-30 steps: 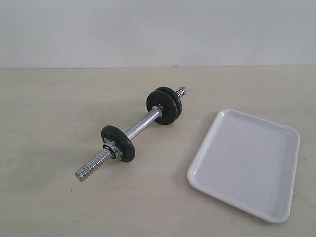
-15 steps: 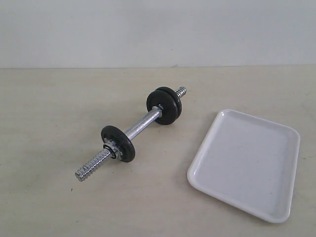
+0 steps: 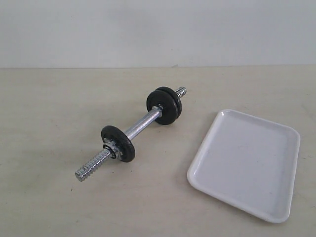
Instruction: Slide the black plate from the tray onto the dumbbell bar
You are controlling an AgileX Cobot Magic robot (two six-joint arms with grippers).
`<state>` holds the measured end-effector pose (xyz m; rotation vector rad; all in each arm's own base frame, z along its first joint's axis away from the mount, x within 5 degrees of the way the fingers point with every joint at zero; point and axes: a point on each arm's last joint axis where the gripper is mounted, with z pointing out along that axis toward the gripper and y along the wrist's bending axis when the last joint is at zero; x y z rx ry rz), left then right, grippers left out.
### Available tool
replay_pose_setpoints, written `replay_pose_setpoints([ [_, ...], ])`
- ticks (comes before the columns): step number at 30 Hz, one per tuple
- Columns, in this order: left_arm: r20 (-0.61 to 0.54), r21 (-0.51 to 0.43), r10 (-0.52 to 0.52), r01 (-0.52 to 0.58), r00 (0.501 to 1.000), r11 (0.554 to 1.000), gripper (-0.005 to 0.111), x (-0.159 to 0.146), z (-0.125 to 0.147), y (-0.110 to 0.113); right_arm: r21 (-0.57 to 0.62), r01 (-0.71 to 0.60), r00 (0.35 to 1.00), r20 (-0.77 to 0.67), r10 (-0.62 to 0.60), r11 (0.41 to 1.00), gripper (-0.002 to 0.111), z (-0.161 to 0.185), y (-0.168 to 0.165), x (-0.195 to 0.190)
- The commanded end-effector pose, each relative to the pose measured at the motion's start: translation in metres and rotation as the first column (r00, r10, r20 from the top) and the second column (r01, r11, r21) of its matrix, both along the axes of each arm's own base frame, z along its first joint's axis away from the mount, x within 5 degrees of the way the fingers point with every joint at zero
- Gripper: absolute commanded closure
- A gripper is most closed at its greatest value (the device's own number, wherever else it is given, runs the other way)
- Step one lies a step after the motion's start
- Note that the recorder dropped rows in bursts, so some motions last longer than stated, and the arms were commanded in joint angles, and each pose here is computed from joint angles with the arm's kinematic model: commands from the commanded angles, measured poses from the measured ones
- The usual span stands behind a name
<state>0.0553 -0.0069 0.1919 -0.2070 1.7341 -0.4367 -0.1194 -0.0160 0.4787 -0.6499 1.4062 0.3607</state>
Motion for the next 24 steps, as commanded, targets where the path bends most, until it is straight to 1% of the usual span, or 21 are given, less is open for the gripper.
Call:
replay_pose_setpoints([
  [1, -0.002, 0.004, 0.081, -0.081, 0.997, 0.997, 0.102, 0.0002, -0.0009, 0.0046, -0.005, 0.006, 1.0, 0.01, -0.006, 1.0, 0.108, 0.0, -0.0002, 0.0005],
  [3, -0.01, -0.025, 0.108, -0.108, 0.994, 0.994, 0.102, 0.0002, -0.0012, 0.0056, -0.005, 0.006, 1.0, 0.01, -0.006, 1.0, 0.108, 0.0, -0.0002, 0.0005],
  [6, -0.028, -0.094, 0.146, -0.148, 0.989, 0.985, 0.102, 0.0001, -0.0016, 0.0065, -0.005, 0.006, 1.0, 0.01, -0.006, 1.0, 0.108, 0.0, -0.0002, 0.0005],
  [10, -0.039, -0.13, 0.179, -0.183, 0.983, 0.974, 0.102, 0.0, -0.002, 0.0078, -0.005, 0.006, 1.0, 0.01, -0.006, 1.0, 0.108, 0.0, -0.0002, 0.0005],
  [17, -0.037, -0.131, 0.192, -0.196, 0.981, 0.972, 0.102, 0.0, -0.0018, 0.0085, -0.019, 0.015, 1.0, 0.02, -0.015, 1.0, 0.108, 0.0, -0.0008, 0.001],
  [20, -0.015, -0.136, 0.188, -0.188, 0.982, 0.973, 0.102, 0.0003, 0.0003, 0.0081, -0.04, 0.018, 0.999, 0.036, -0.017, 0.999, 0.108, -0.0001, -0.0009, 0.001],
  [22, -0.005, -0.164, 0.187, -0.185, 0.982, 0.969, 0.102, 0.0005, 0.0016, 0.0077, -0.062, 0.02, 0.998, 0.053, -0.017, 0.998, 0.108, -0.0001, -0.0009, 0.001],
  [24, 0.009, -0.144, 0.185, -0.182, 0.983, 0.973, 0.102, 0.0006, 0.0025, 0.0077, -0.078, 0.031, 0.998, 0.065, -0.026, 0.996, 0.108, -0.0001, -0.0016, 0.0015],
])
